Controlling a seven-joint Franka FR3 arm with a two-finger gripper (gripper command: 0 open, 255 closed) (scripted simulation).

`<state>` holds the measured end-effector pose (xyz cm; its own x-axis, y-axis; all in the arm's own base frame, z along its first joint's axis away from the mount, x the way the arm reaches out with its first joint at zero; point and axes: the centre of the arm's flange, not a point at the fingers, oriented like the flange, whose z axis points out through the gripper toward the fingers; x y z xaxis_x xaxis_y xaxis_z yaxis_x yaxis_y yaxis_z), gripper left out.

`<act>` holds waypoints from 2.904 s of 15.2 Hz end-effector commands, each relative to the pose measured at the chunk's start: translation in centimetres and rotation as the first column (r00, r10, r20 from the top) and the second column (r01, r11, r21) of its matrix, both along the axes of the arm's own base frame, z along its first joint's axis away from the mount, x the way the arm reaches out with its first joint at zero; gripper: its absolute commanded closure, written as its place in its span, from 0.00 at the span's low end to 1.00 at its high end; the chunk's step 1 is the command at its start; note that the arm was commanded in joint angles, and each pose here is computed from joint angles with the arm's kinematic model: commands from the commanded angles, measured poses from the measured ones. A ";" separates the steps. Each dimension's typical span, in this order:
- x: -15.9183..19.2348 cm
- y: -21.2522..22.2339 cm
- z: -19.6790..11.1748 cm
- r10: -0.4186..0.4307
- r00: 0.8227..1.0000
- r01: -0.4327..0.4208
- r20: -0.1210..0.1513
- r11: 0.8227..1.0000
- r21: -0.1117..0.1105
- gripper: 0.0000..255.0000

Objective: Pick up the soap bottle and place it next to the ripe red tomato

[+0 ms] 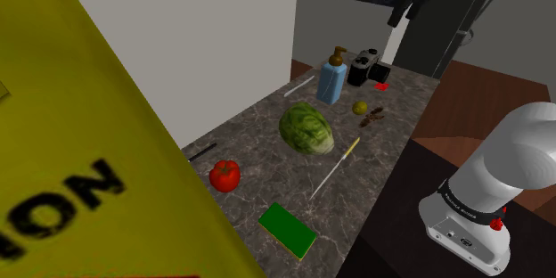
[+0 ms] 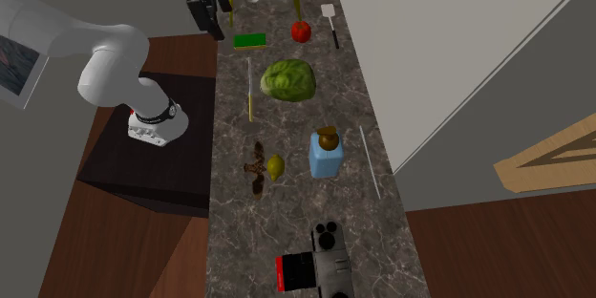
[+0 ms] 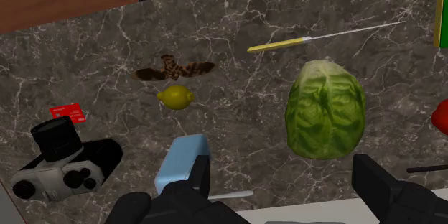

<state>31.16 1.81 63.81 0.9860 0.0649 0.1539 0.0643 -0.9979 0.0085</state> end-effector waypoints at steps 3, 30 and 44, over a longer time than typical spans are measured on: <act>2.2 -1.1 -1.2 0.000 1.000 0.000 -0.004 1.000 0.001 0.00; 27.1 -14.0 -17.1 0.005 0.998 -0.004 -0.056 1.000 0.016 0.00; 27.4 -13.9 -19.5 0.005 0.998 -0.004 -0.056 1.000 0.016 1.00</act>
<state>58.53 -12.14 44.35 0.9927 0.0677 0.0993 0.0691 -0.9975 -0.0110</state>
